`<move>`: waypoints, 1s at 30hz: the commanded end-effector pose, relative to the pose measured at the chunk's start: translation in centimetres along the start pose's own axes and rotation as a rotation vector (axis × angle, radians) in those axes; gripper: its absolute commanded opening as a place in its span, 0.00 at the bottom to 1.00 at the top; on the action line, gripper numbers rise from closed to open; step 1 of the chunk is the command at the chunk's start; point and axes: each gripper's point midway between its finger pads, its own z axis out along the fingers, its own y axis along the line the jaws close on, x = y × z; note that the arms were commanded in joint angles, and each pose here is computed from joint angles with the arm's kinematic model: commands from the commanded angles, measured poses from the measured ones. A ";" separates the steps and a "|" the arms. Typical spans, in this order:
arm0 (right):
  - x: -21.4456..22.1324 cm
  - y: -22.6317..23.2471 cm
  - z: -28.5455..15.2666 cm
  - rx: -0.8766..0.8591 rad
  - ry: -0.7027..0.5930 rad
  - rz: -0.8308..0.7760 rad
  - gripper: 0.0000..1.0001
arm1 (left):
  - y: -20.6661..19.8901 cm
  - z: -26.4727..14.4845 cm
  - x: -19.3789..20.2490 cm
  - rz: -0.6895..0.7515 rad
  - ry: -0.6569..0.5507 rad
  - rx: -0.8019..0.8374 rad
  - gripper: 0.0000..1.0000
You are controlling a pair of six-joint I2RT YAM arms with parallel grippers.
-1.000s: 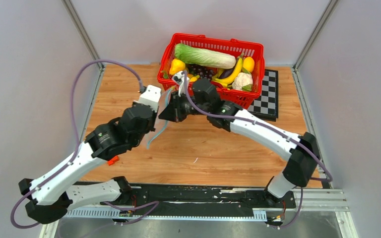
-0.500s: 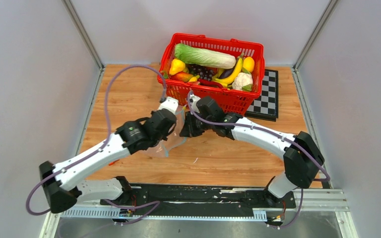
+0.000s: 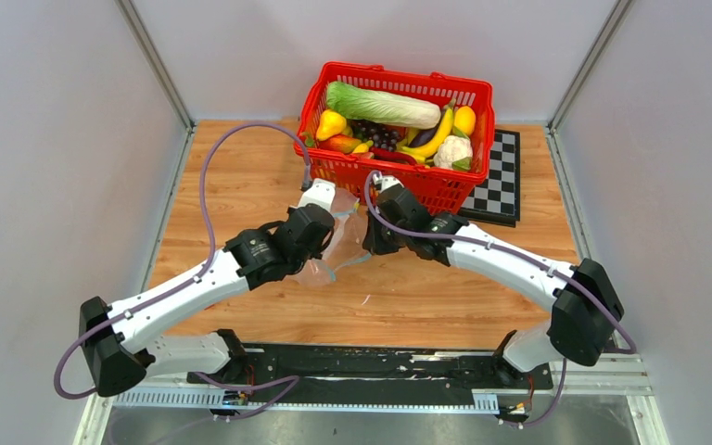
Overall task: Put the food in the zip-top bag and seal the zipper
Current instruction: Open the zipper of the food storage bag at the center of the board, then pick up the fake fruit from the bin.
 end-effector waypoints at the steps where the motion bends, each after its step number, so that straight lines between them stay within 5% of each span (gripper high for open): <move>1: -2.5 2.6 -1.3 -0.115 -0.097 -0.009 0.03 | -2.2 -0.6 -2.1 -0.052 -0.083 0.131 0.00; 6: -4.2 5.5 -2.4 -0.239 -0.118 -0.035 0.14 | -2.7 -0.4 -1.8 -0.088 -0.078 0.144 0.00; 15: -6.1 6.1 -8.7 -0.310 -0.244 -0.233 0.66 | -1.1 0.5 -0.4 -0.076 -0.048 0.034 0.00; 22: -12.3 -0.2 -14.0 0.002 -0.519 -0.207 0.69 | -1.7 0.5 -1.0 -0.076 -0.064 0.063 0.00; 30: -19.6 -10.6 -15.9 0.204 -0.610 0.021 0.69 | -1.8 0.1 -0.8 -0.065 -0.068 0.101 0.00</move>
